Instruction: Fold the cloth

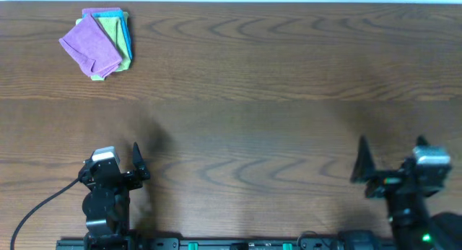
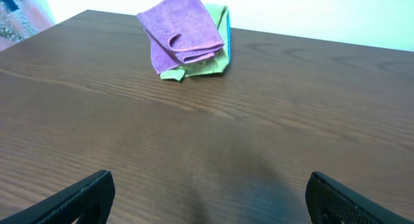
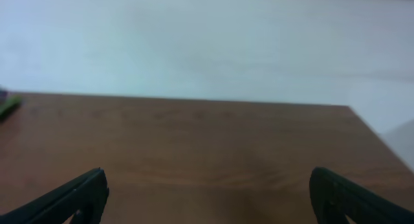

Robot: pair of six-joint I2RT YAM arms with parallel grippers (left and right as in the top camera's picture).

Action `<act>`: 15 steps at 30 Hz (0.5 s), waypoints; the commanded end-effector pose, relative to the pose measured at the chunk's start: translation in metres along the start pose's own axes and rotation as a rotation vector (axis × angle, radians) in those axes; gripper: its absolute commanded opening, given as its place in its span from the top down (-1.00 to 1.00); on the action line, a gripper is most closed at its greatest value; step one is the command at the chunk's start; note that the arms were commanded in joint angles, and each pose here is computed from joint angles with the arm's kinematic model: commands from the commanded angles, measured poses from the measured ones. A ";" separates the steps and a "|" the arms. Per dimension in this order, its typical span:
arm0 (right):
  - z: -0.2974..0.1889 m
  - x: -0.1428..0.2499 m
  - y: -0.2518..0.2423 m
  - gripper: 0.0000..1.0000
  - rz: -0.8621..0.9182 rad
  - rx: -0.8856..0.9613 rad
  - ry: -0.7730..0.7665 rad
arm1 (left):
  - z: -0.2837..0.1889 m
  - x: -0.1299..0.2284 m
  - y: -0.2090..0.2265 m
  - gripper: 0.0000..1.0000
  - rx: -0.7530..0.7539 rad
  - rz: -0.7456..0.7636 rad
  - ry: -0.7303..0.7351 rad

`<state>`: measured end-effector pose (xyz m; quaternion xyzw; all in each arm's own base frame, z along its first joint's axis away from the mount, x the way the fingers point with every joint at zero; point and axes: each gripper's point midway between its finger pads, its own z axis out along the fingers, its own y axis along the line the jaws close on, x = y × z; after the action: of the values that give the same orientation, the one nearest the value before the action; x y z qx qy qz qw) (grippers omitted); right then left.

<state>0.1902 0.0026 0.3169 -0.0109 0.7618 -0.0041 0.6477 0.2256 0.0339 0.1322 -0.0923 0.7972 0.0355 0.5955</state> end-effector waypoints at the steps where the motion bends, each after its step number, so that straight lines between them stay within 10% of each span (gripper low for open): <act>1: 0.007 0.031 0.012 -0.99 -0.003 -0.067 0.026 | 0.003 0.011 0.002 -0.91 -0.012 0.008 0.022; 15: 0.042 0.106 0.024 -0.99 -0.001 -0.115 0.068 | 0.003 0.010 0.002 -0.91 -0.012 0.008 0.022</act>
<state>0.2158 0.0198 0.2123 -0.0406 0.7841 0.0297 0.6186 0.2256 0.0339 0.1322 -0.0923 0.7972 0.0355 0.5955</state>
